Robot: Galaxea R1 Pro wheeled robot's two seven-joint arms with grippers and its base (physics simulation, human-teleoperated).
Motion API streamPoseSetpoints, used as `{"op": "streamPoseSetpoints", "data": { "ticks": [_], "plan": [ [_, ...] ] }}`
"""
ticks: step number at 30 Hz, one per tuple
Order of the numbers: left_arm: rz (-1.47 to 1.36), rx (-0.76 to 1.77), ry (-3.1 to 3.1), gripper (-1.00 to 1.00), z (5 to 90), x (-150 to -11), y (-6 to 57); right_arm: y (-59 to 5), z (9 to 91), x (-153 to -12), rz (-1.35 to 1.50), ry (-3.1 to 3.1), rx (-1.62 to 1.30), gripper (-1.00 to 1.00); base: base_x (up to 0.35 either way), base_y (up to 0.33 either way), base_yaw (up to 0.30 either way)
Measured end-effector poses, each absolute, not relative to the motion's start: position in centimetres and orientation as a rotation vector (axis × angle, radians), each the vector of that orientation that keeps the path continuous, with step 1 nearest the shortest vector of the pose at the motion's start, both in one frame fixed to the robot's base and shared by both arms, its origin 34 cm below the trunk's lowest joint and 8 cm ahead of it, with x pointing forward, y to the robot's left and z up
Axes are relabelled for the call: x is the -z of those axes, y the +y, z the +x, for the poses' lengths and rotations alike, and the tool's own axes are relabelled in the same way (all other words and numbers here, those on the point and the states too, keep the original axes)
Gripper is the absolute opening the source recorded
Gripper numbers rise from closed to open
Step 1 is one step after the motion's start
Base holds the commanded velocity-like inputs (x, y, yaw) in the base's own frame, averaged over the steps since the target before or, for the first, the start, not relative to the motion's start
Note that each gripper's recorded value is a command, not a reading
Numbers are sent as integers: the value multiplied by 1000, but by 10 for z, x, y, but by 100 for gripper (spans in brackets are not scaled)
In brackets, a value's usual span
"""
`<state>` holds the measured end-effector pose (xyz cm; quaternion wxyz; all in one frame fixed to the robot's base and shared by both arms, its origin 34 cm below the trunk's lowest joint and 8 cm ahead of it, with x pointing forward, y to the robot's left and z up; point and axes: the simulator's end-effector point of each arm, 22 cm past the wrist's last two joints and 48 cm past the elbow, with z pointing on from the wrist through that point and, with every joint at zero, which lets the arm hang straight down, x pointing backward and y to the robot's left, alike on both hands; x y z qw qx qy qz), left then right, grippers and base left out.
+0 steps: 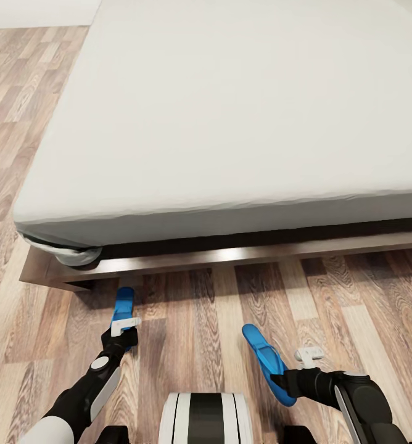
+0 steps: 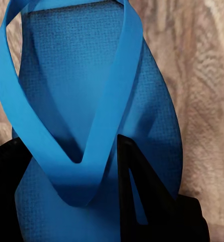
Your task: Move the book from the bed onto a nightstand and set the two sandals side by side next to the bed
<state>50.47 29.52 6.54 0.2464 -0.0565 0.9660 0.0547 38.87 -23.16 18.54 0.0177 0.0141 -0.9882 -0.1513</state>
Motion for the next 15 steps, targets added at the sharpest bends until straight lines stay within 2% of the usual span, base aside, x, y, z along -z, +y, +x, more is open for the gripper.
{"op": "streamPoseSetpoints", "data": {
  "ticks": [15],
  "plan": [
    [-152,-136,2612,-100,520,-67,293,-231,385,-181,42,-3058,469,-100,0,0,0]
  ]
}}
